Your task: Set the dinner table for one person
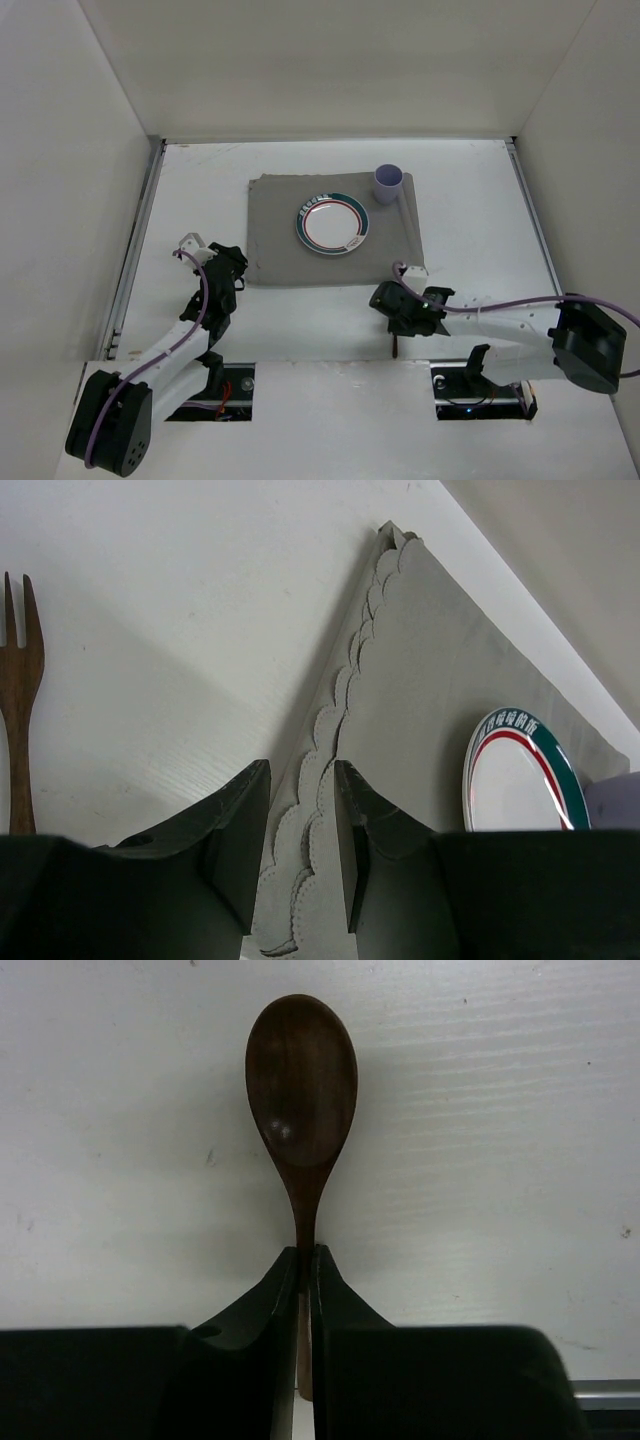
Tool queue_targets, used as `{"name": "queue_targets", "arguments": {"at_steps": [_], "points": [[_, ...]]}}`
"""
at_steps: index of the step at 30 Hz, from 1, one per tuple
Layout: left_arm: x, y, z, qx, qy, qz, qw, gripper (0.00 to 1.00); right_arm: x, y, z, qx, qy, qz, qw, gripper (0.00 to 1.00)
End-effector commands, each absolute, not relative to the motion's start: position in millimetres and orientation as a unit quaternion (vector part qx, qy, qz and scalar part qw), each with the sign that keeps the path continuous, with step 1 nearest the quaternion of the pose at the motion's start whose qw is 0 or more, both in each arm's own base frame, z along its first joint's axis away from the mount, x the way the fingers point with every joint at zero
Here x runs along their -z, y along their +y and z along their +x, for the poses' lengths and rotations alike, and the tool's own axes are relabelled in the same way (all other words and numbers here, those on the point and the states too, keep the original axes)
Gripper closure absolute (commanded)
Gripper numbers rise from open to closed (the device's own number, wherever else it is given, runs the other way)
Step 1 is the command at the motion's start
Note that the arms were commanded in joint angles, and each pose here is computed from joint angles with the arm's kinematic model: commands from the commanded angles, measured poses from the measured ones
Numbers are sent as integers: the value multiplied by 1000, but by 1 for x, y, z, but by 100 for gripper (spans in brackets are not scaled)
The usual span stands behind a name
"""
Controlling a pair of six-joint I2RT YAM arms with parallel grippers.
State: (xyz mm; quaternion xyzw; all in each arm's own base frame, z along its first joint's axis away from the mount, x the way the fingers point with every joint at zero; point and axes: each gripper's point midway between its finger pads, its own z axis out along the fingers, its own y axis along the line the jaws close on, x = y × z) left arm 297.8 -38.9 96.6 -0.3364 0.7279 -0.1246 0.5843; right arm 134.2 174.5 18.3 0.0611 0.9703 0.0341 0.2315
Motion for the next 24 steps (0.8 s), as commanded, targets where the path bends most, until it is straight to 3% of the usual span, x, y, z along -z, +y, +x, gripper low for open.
{"name": "queue_targets", "arguments": {"at_steps": [1,10,16,24], "points": [[-109,-39,304,138,712,-342,597,70,-43,183,155,-39,959,61,273,93],[-106,-40,305,137,714,-344,594,70,-142,188,298,-50,903,9,427,91],[-100,-42,307,132,720,-341,590,70,-121,179,388,0,909,-17,417,91],[-104,-43,305,139,716,-340,594,70,-88,167,424,13,923,-23,385,91]]}}
